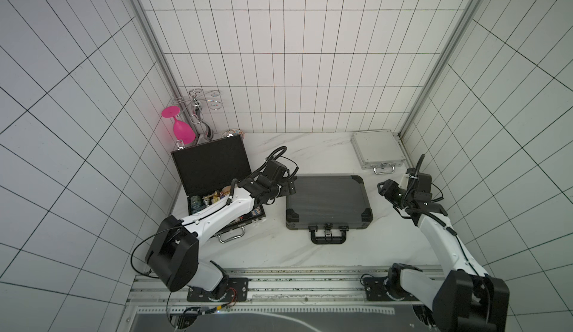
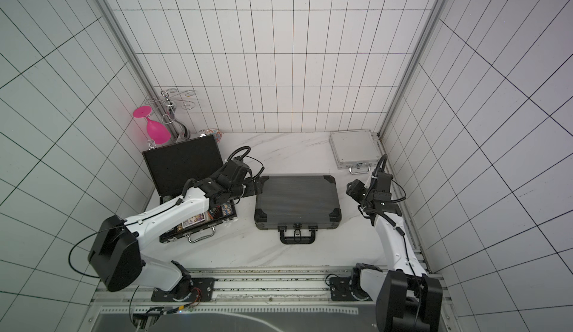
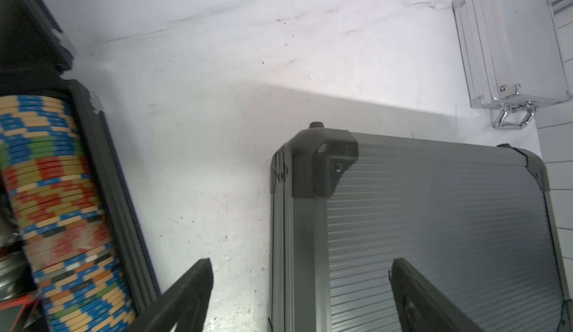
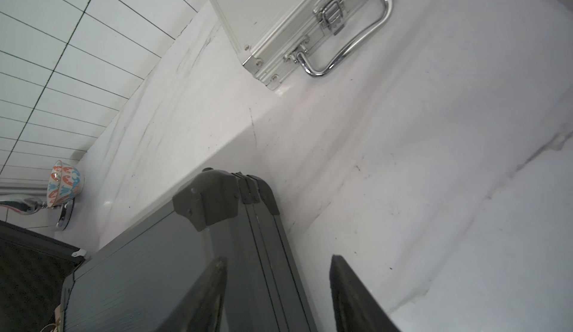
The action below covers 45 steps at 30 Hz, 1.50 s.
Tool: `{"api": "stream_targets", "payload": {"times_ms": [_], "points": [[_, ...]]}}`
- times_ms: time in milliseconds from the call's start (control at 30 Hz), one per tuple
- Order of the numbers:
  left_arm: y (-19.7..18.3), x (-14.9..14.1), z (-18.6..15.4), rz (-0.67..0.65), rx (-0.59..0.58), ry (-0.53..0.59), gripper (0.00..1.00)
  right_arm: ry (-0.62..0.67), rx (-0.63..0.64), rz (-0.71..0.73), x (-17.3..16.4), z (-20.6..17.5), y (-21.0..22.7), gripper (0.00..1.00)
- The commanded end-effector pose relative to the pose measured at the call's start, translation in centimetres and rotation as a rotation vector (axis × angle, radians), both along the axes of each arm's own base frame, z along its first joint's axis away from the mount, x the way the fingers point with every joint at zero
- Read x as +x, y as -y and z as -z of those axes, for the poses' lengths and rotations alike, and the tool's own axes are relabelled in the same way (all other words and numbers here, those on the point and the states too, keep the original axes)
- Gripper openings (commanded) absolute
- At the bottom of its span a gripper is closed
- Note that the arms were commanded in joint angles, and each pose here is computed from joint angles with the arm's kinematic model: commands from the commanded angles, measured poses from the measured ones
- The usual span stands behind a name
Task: Close the poker set cases
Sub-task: Close the lid of the poker set case, then move the poker set case to the center of the board.
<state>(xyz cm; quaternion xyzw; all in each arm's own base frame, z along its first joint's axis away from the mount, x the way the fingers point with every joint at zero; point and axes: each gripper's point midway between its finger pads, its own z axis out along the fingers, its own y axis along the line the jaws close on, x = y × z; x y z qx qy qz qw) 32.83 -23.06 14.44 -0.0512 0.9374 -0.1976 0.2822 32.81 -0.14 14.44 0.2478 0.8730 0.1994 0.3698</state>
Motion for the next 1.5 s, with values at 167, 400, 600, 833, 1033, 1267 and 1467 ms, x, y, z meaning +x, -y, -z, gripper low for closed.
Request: {"api": "stream_targets", "payload": {"times_ms": [167,400,600,833,1033,1267,1467], "points": [[3.2,-2.1,4.7,0.146,-0.076,-0.148,0.93,-0.048,0.057,-0.24,0.2,1.2,-5.2,0.58],[3.0,-3.4,7.8,0.149,-0.086,-0.22,0.87,-0.128,0.101,-0.327,-1.7,4.7,-7.1,0.55],[2.5,-3.6,9.9,0.126,-0.053,-0.25,0.82,-0.249,0.092,-0.293,-3.3,8.5,-6.6,0.52],[2.4,-2.7,10.6,0.095,-0.046,-0.245,0.79,-0.252,0.108,-0.329,-3.5,10.1,-7.9,0.46],[2.0,-0.2,10.4,0.06,-0.055,-0.221,0.74,-0.226,0.109,-0.394,-1.3,10.1,-11.3,0.44],[2.4,2.8,10.0,0.066,-0.052,-0.192,0.69,-0.216,0.122,-0.421,1.5,10.4,-13.4,0.41],[2.0,6.8,10.0,0.038,-0.056,-0.178,0.69,-0.201,0.126,-0.464,4.3,10.3,-15.5,0.41]]}}
